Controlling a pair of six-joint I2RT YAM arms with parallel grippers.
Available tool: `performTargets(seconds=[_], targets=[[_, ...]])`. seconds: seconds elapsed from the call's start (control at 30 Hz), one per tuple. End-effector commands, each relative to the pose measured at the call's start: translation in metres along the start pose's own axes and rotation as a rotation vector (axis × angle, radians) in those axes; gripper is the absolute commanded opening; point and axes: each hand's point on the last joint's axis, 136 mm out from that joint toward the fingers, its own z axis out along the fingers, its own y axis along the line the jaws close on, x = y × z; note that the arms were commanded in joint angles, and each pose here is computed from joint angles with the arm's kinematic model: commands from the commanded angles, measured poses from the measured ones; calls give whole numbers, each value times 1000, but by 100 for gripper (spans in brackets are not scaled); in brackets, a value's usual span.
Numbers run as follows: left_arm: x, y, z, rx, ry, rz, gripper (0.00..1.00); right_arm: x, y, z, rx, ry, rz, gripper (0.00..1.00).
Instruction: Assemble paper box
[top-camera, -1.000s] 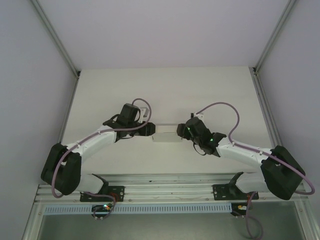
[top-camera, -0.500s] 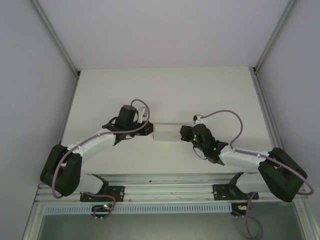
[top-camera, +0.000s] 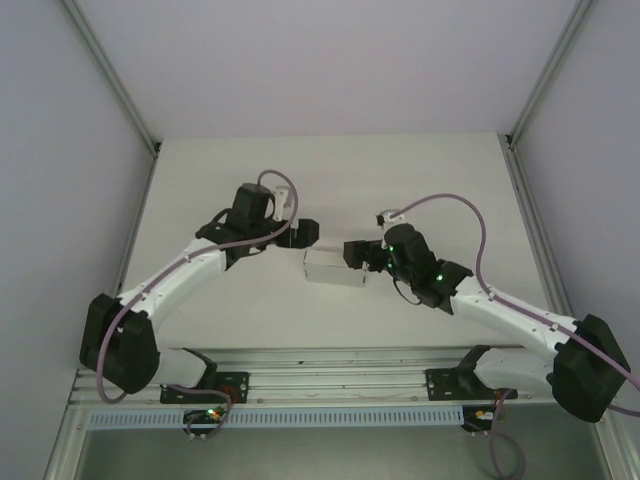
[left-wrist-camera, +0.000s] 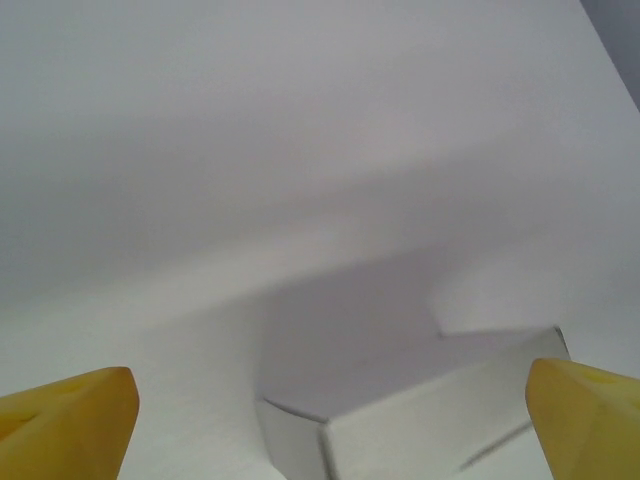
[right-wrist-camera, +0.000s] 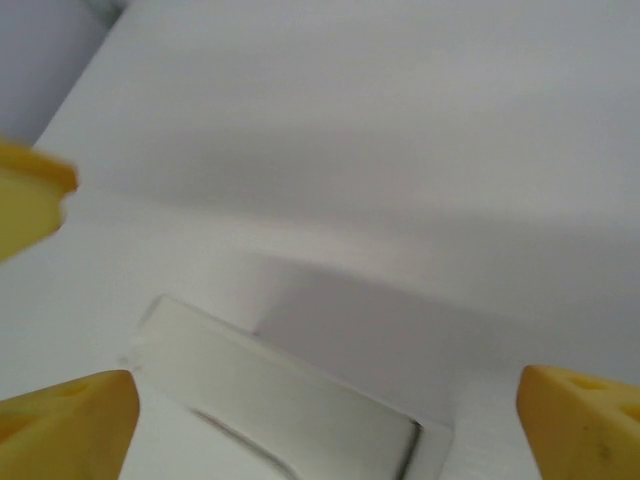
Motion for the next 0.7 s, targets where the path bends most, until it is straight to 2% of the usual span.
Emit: performTargets(seconds=[0.0, 0.17, 0.23, 0.37, 0.5, 0.67], targets=[[-14, 44, -31, -215, -49, 12, 100, 25, 36, -8, -227, 196, -430, 100], [-17, 103, -65, -408, -98, -82, 100, 21, 53, -7, -342, 331, -810, 100], [-12, 121, -76, -468, -115, -109, 100, 35, 55, -6, -421, 443, -928, 100], [2, 148, -91, -543, -144, -162, 100, 55, 52, 5, -492, 659, -998, 100], [20, 166, -96, -572, -145, -227, 100, 55, 42, 42, -384, 744, -1031, 100], [29, 172, -97, -580, -128, -243, 100, 61, 33, 74, -263, 809, -1029, 100]])
